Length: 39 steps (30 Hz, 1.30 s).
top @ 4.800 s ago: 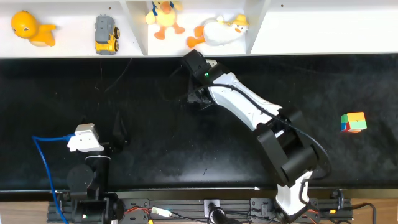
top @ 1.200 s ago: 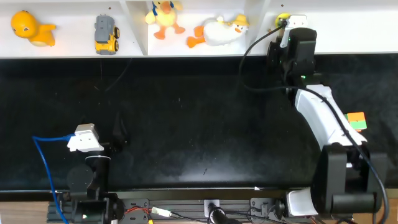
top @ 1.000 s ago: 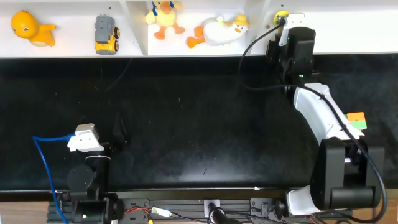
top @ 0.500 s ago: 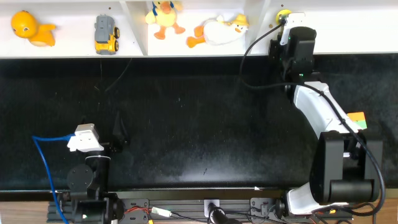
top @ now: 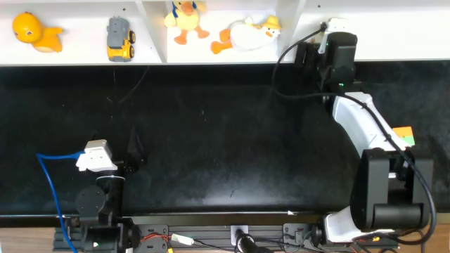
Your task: Store Toys
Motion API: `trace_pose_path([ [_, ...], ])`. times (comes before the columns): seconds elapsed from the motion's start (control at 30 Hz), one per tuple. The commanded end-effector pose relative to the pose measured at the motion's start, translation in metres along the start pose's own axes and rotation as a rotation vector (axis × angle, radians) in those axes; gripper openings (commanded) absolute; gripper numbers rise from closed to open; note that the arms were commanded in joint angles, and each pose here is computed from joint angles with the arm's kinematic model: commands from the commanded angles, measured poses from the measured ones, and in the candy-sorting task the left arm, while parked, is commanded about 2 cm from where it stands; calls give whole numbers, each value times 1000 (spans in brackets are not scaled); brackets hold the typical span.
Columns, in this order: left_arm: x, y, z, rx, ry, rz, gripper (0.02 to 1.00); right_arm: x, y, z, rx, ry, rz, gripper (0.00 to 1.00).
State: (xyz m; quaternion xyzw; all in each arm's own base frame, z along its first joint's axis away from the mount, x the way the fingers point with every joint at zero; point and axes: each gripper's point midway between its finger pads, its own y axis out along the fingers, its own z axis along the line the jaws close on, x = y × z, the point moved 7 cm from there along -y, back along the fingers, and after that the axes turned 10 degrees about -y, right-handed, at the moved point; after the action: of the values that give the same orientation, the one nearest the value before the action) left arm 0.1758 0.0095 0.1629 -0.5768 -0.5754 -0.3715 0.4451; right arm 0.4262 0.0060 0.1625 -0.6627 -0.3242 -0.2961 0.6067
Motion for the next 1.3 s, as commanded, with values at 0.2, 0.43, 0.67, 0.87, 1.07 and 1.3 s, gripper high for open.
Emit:
trace_pose_path([
  [0.2, -2, 0, -1, -17, 11, -2, 998, 24, -116, -8, 15, 294, -8, 996],
  [0.43, -2, 0, -1, -17, 11, -2, 998, 7, -232, -26, -64, 502, -66, 996],
  [0.67, -2, 0, -1, -16, 11, -2, 998, -71, -300, -54, -396, 1021, 40, 1000],
  [0.87, -2, 0, -1, -17, 11, -2, 998, -82, -309, -47, -342, 1052, 86, 996],
  [1.07, -2, 0, -1, -17, 11, -2, 998, -79, -309, -53, -384, 1055, 46, 996],
  [1.3, -2, 0, -1, -16, 11, -2, 998, -86, -299, -83, -607, 1046, 96, 998],
])
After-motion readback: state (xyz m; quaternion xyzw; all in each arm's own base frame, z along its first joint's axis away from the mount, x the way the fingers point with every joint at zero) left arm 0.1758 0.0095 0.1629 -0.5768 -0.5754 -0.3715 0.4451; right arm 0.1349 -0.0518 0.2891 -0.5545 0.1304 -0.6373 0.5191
